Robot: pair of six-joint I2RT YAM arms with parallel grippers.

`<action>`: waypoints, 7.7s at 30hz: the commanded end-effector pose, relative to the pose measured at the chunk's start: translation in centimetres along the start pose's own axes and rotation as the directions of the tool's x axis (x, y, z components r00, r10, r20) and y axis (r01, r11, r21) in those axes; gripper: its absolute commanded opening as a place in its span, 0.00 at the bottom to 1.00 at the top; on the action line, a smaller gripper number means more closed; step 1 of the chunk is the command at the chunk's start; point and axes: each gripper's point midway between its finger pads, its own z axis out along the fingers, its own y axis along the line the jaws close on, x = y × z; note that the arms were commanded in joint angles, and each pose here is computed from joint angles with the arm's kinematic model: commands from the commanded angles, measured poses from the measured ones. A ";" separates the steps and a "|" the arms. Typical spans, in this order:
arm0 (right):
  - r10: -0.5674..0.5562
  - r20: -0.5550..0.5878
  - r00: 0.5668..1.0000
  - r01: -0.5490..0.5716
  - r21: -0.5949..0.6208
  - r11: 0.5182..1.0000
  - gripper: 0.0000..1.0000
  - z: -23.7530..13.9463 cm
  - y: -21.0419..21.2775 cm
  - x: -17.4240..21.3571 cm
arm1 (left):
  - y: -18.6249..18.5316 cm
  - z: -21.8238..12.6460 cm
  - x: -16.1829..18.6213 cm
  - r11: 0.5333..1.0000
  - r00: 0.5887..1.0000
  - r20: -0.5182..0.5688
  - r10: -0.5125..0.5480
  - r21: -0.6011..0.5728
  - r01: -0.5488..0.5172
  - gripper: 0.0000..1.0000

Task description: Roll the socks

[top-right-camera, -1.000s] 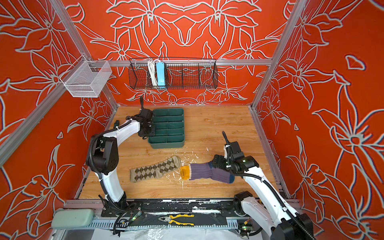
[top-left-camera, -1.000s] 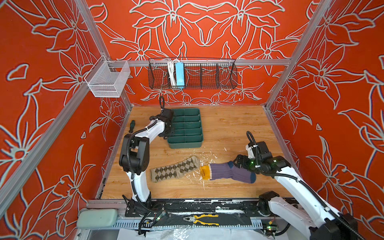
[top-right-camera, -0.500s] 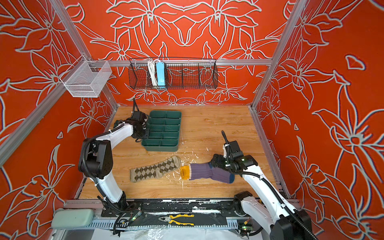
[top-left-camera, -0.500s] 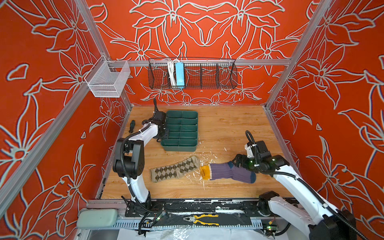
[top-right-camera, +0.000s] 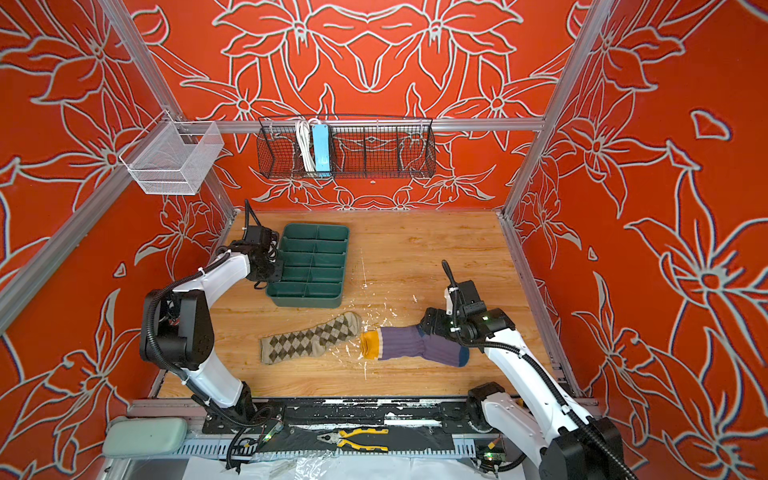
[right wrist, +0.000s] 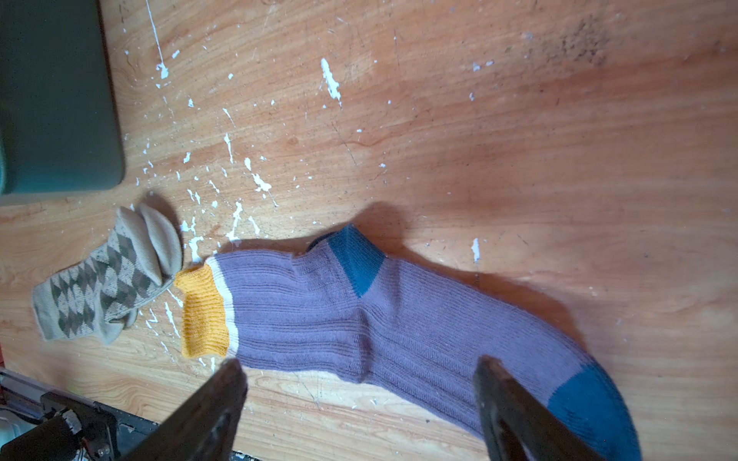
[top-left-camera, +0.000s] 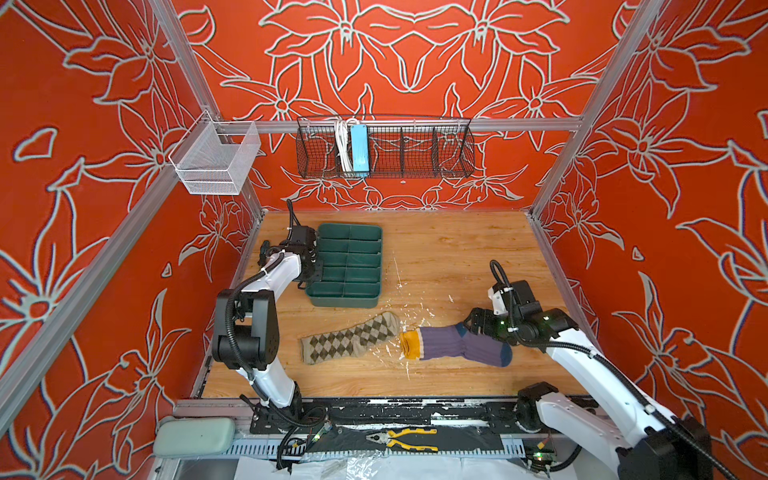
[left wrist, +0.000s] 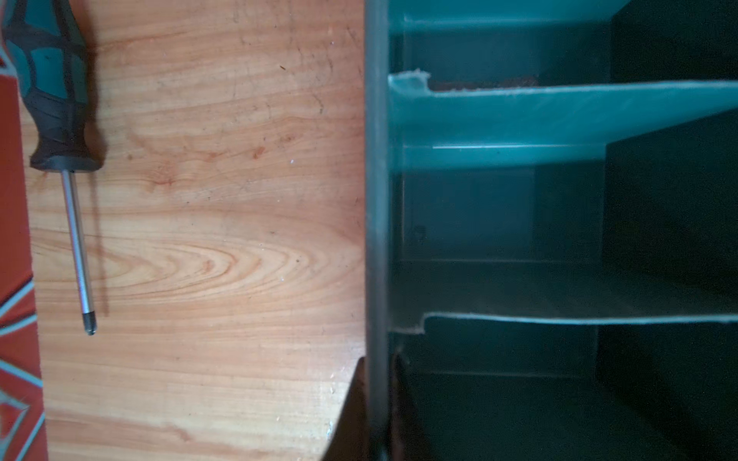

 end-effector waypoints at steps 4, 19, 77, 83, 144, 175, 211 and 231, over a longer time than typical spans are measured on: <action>0.059 0.017 0.998 -0.059 0.026 0.998 0.94 -1.3 0.2 -0.6 | 2.2 -3.9 -1.6 0.996 0.995 0.097 -0.038 -0.073 0.045 0.53; 0.383 0.092 0.919 -0.394 0.185 0.900 0.98 -4.1 -3.3 -0.1 | -15.4 -25.4 0.2 0.773 0.817 0.558 0.141 0.453 -0.444 0.89; 0.140 -0.149 0.979 -0.115 0.166 0.979 0.98 11.5 -3.0 -7.4 | -27.0 -20.9 9.7 0.697 0.773 0.574 0.269 0.438 -0.568 0.97; -0.003 -0.192 0.981 0.016 0.068 0.998 0.98 15.8 0.6 -12.1 | -26.6 -21.8 11.8 0.582 0.668 0.650 0.362 0.402 -0.707 0.97; -0.949 -0.114 -0.294 0.951 0.064 -0.302 0.48 10.0 6.6 5.6 | -23.3 -22.2 17.7 0.195 0.037 0.845 0.534 -0.080 -0.978 0.83; -0.924 -0.369 0.104 0.756 -0.574 0.315 0.00 10.1 7.6 10.3 | -26.6 -21.2 19.1 -0.006 -0.242 0.762 0.600 -0.299 -0.954 0.79; -0.901 -0.380 0.210 0.730 -0.552 0.403 0.00 11.0 7.0 7.5 | -35.9 -7.2 20.2 0.015 -0.100 0.629 0.771 -0.174 -0.985 0.23; -0.911 -0.188 0.366 0.891 -0.213 0.402 0.39 5.2 5.2 0.8 | -35.1 -7.5 20.0 0.080 0.052 0.595 0.802 -0.021 -0.997 0.00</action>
